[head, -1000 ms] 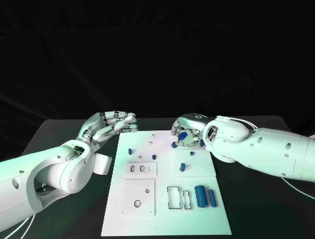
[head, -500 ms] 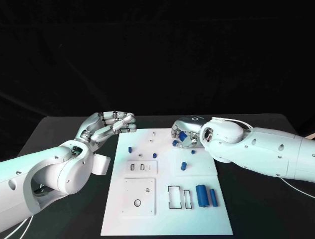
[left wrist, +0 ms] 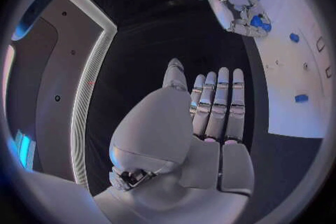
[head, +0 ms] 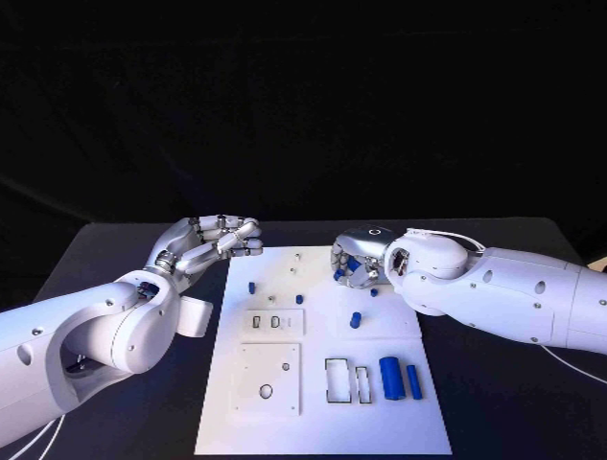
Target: Assemble the parts on the task board
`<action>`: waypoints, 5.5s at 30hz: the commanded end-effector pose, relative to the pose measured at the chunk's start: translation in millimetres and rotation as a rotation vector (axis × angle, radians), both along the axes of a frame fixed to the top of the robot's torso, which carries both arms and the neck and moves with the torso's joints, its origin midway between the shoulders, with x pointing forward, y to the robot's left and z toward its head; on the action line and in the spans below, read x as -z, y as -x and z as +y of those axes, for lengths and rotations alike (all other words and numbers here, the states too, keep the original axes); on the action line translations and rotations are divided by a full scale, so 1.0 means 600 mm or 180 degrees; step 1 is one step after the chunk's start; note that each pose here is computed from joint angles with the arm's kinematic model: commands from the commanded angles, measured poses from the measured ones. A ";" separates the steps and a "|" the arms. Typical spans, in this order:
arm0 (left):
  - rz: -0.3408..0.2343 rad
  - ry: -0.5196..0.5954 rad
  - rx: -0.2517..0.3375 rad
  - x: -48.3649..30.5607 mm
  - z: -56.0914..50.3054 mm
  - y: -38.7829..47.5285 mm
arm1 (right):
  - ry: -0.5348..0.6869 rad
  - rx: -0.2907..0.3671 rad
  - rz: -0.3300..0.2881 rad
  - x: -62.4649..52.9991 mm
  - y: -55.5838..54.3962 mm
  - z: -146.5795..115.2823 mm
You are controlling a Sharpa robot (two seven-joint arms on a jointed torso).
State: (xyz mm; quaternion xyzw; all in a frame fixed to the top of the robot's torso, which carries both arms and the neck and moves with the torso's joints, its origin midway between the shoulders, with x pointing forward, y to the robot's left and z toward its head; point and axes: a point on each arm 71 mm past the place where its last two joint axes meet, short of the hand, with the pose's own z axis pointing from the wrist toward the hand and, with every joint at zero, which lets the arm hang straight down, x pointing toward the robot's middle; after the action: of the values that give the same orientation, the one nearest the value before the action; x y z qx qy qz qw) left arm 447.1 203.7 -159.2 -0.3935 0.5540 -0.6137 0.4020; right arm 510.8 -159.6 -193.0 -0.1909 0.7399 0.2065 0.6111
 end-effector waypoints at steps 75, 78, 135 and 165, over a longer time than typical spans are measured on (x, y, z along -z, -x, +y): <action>-0.0011 0.0014 0.0043 -0.015 -0.001 -0.011 | -0.0295 0.0063 -0.0513 -0.020 -0.037 0.114; -0.0012 0.0015 0.0047 -0.016 -0.001 -0.011 | -0.0285 0.0074 -0.0512 -0.019 -0.038 0.114; -0.0011 -0.0007 -0.0002 -0.012 0.011 -0.021 | -0.0748 0.1006 0.0396 -0.036 -0.008 -0.091; -0.0008 -0.0010 -0.0007 -0.012 0.012 -0.022 | -0.0599 0.1044 0.0329 -0.019 -0.023 -0.084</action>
State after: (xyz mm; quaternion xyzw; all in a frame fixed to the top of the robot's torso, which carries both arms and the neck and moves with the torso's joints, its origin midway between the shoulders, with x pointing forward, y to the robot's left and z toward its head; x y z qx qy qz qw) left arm 460.3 212.9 -153.7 -0.3971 0.5549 -0.6055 0.4096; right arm 525.5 -210.5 -179.0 0.0176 0.7640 0.1946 0.6150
